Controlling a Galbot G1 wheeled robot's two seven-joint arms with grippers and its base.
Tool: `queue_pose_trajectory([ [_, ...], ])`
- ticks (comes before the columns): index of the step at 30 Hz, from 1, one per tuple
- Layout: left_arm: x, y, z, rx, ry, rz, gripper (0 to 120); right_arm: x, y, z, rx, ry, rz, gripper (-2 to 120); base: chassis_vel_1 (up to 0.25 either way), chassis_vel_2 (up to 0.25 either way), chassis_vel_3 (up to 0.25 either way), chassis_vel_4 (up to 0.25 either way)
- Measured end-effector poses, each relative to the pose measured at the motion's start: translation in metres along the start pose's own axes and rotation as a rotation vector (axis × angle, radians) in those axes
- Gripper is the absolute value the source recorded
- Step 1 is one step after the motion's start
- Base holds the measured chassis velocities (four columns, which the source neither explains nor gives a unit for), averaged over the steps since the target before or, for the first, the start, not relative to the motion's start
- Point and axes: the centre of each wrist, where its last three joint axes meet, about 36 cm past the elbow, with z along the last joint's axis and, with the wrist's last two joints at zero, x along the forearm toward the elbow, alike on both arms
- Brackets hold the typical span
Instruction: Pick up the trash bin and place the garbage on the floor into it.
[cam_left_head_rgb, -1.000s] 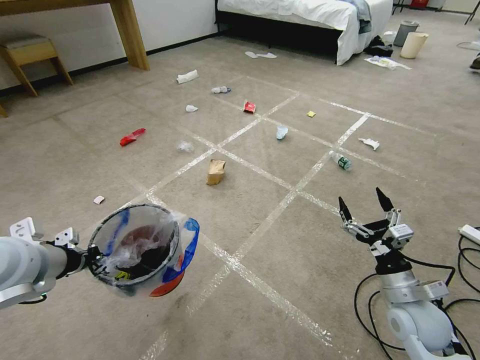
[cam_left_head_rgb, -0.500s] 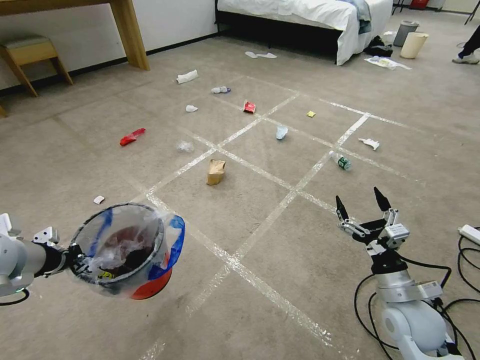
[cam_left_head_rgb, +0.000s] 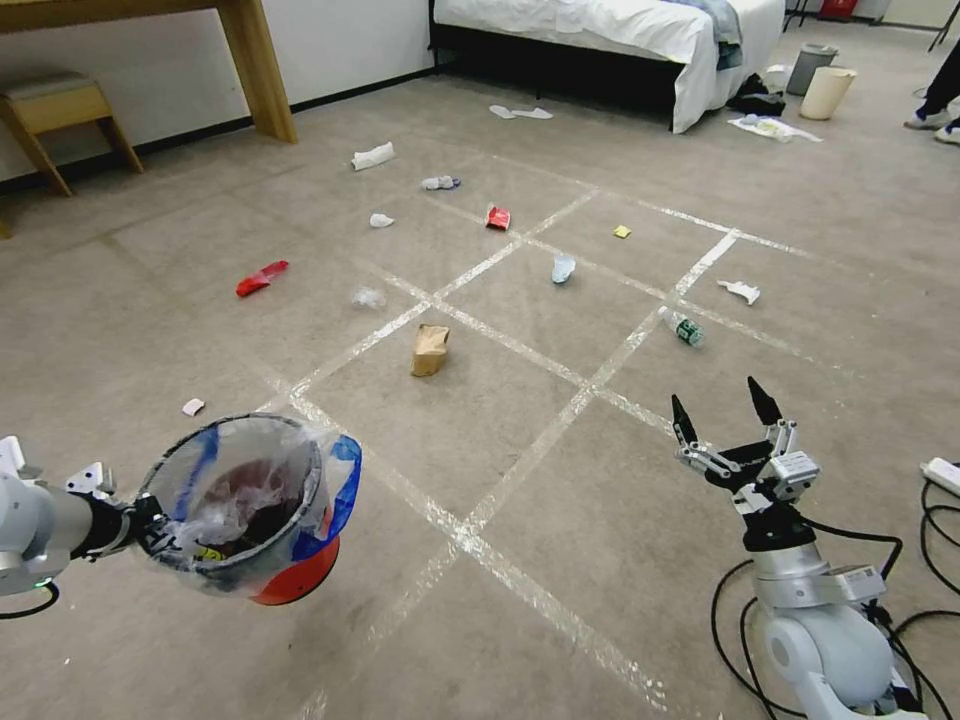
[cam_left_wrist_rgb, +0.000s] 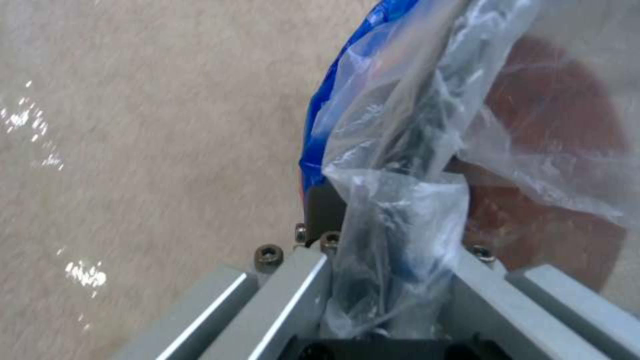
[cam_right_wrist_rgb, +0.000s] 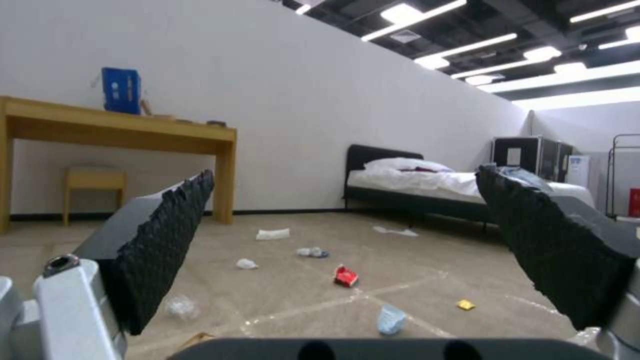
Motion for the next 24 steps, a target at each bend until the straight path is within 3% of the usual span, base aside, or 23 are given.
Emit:
queue_pose_trajectory([
  [11, -0.0047, -0.0045, -0.0017, -0.005, -0.001, 0.007, 0, 0.0002, -0.0028, 0.0028, 0.004, 0.001, -0.004, 100, -0.216, 0.216, 0.220, -0.226],
  [24, -0.0069, -0.0038, -0.0060, 0.005, -0.007, 0.004, 0, -0.0001, -0.0069, 0.0067, 0.011, 0.007, -0.009, 100, -0.293, 0.298, 0.291, -0.291],
])
